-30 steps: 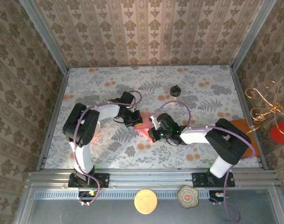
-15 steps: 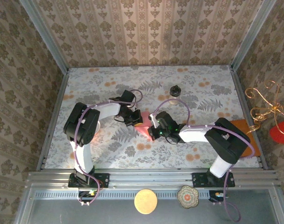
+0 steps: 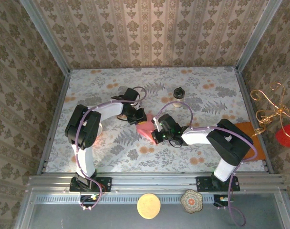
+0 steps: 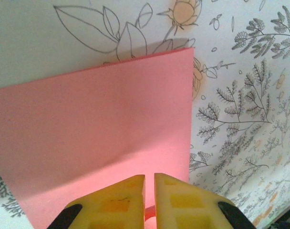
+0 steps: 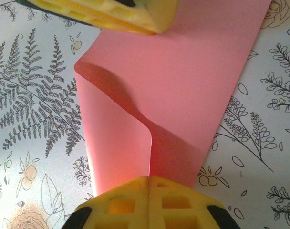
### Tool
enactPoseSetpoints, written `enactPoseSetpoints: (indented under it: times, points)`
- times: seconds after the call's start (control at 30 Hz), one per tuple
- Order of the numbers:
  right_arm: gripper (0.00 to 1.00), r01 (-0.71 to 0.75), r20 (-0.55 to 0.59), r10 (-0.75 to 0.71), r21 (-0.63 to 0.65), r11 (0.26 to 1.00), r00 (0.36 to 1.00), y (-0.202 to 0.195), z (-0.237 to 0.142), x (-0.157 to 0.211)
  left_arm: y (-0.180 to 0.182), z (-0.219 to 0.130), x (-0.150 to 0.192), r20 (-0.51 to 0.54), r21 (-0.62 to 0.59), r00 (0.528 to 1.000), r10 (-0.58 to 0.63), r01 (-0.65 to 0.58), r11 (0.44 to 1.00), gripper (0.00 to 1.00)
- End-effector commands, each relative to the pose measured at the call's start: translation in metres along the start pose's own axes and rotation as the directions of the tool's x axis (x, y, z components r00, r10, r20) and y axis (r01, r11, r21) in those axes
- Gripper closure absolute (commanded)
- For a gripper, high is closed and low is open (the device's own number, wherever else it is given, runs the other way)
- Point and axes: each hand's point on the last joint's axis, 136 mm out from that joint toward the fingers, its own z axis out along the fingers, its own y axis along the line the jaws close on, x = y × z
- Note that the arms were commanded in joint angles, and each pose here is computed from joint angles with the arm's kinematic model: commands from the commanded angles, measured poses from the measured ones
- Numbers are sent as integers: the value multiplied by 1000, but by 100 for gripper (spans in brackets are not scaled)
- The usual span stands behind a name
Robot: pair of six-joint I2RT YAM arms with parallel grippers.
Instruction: Fold a paper plane with a square sheet of paper (pick it up from the middle)
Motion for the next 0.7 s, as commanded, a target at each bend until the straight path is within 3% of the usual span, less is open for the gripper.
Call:
enactPoseSetpoints:
  times: [0.0,0.27,0.67]
  points:
    - [100,7,-4,-7,-8,1000,1000,1,1,-4,17,9,1,-29,-64,1000,-7,5,998,86]
    - [100,-8,1,8,-13,1000,1000,-2,3,-9,35,20,10,-76,-137,997,-17,7,991,90]
    - [100,-12,-10,11,-38,999,1000,0,8,-11,33,24,13,-94,-126,995,-9,-3,992,92]
